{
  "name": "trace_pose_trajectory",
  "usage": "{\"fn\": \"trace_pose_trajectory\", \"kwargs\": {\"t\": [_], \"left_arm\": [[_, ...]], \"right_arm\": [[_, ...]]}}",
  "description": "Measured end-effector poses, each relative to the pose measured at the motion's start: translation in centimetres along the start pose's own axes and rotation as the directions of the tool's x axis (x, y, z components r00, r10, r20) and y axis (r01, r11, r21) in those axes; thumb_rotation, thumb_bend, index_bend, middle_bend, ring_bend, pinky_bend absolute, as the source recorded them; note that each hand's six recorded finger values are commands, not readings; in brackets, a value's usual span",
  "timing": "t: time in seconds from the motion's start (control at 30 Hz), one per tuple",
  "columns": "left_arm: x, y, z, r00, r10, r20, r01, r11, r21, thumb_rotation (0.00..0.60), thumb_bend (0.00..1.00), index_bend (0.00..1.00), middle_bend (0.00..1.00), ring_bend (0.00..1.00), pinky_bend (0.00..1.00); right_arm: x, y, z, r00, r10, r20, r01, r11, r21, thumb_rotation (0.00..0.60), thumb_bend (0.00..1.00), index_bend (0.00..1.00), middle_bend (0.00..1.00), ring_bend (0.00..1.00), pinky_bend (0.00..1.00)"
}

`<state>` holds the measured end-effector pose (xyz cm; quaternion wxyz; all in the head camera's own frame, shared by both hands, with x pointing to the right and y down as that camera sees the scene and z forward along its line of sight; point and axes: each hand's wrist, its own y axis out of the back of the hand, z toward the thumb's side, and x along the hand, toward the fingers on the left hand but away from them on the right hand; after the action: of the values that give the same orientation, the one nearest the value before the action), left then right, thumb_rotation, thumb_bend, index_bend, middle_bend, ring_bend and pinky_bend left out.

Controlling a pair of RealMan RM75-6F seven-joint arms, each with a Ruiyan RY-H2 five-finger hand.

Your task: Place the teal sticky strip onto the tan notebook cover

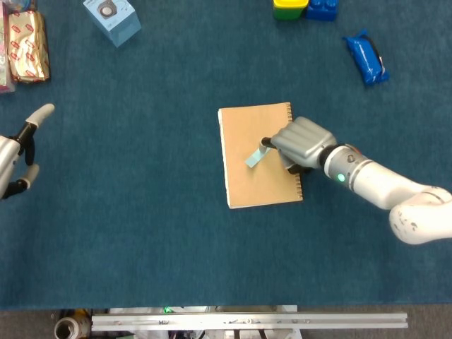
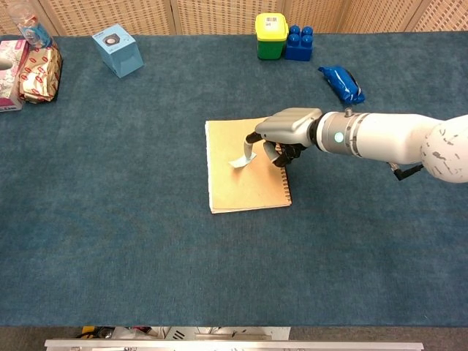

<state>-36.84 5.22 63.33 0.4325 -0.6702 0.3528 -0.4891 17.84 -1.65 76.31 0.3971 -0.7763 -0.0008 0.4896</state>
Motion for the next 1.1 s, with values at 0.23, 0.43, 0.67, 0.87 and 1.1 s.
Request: {"fn": "trace_pose_trajectory", "kwargs": {"t": [0.23, 0.43, 0.67, 0.87, 1.1], "left_arm": [[0.0, -0.2, -0.1, 1.000, -0.008, -0.004, 0.008, 1.000, 0.003, 0.600, 0.44, 0.08, 0.70, 0.80, 0.83], [0.0, -0.2, -0.2, 1.000, -0.007, -0.007, 0.008, 1.000, 0.002, 0.600, 0.44, 0.08, 0.70, 0.80, 0.83], [0.1, -0.3, -0.2, 1.000, -0.009, -0.007, 0.009, 1.000, 0.001, 0.600, 0.44, 0.08, 0.70, 0.80, 0.83], [0.1, -0.3, -0.2, 1.000, -0.008, -0.009, 0.008, 1.000, 0.000, 0.600, 0.44, 0.08, 0.70, 0.80, 0.83], [-0.1, -0.3, -0.4, 1.000, -0.010, -0.017, 0.010, 1.000, 0.000, 0.600, 0.44, 0.08, 0.70, 0.80, 0.83]], "right_arm": [[0.0, -0.5, -0.5, 1.000, 0.014, 0.014, -0.014, 1.000, 0.006, 0.547, 1.00, 0.27, 1.00, 1.00, 1.00], [0.0, -0.4, -0.9, 1.000, 0.010, 0.028, -0.010, 1.000, 0.004, 0.547, 1.00, 0.27, 1.00, 1.00, 1.00], [0.1, -0.3, -1.4, 0.999, 0.007, 0.043, -0.007, 1.000, -0.001, 0.546, 1.00, 0.27, 1.00, 1.00, 1.00], [0.1, -0.1, -1.3, 0.999, -0.005, 0.041, 0.006, 1.000, -0.019, 0.546, 1.00, 0.27, 1.00, 1.00, 1.00], [-0.3, -0.3, -1.0, 0.999, 0.001, 0.033, 0.000, 1.000, -0.016, 0.547, 1.00, 0.27, 1.00, 1.00, 1.00]]}}
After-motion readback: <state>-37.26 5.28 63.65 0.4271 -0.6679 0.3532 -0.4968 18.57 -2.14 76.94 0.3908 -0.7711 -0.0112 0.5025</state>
